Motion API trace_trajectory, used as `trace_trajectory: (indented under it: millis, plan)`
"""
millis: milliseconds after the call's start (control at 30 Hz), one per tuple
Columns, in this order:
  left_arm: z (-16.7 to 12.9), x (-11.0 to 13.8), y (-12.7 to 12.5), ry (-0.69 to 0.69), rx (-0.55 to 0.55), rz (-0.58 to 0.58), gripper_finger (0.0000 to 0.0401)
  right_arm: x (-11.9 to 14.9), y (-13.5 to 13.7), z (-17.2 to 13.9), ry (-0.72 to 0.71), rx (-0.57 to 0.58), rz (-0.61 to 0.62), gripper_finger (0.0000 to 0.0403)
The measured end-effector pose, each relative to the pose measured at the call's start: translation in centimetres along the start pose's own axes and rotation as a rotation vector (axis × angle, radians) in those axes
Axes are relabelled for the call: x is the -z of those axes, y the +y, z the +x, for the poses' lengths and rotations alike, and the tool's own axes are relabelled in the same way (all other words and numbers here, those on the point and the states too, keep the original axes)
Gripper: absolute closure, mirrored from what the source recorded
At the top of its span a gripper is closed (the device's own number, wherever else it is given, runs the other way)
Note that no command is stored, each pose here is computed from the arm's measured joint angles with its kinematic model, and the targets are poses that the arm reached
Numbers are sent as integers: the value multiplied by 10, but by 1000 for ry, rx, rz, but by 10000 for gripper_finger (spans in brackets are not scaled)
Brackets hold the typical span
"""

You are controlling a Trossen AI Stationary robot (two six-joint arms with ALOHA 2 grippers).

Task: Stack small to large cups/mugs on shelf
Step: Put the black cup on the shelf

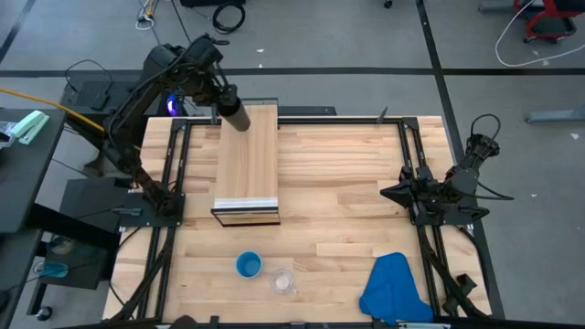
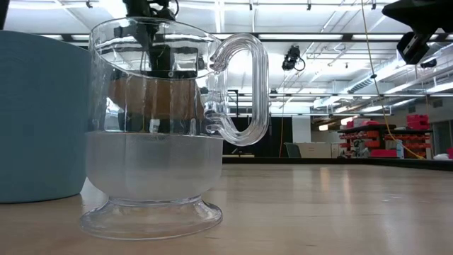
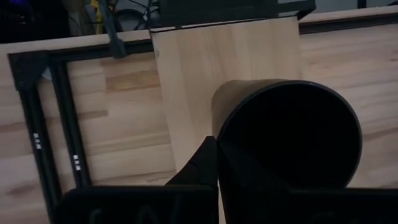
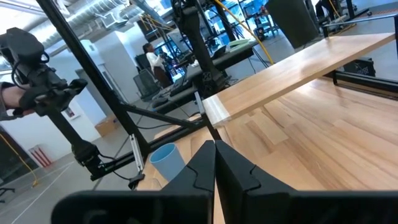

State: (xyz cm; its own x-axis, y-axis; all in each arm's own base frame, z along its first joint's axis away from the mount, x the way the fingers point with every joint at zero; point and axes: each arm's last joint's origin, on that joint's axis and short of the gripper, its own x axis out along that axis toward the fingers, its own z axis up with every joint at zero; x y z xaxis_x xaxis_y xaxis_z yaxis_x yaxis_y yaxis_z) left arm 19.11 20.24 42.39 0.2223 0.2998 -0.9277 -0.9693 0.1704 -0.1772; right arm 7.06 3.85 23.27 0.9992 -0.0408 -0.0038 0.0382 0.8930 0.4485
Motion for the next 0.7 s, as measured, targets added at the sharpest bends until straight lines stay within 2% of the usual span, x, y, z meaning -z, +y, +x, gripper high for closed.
trace_trajectory:
  millis: [700]
  plan:
    - [22, -7, -11, 29, -65, 40, 398, 0, 0, 0, 0, 0, 0, 386]
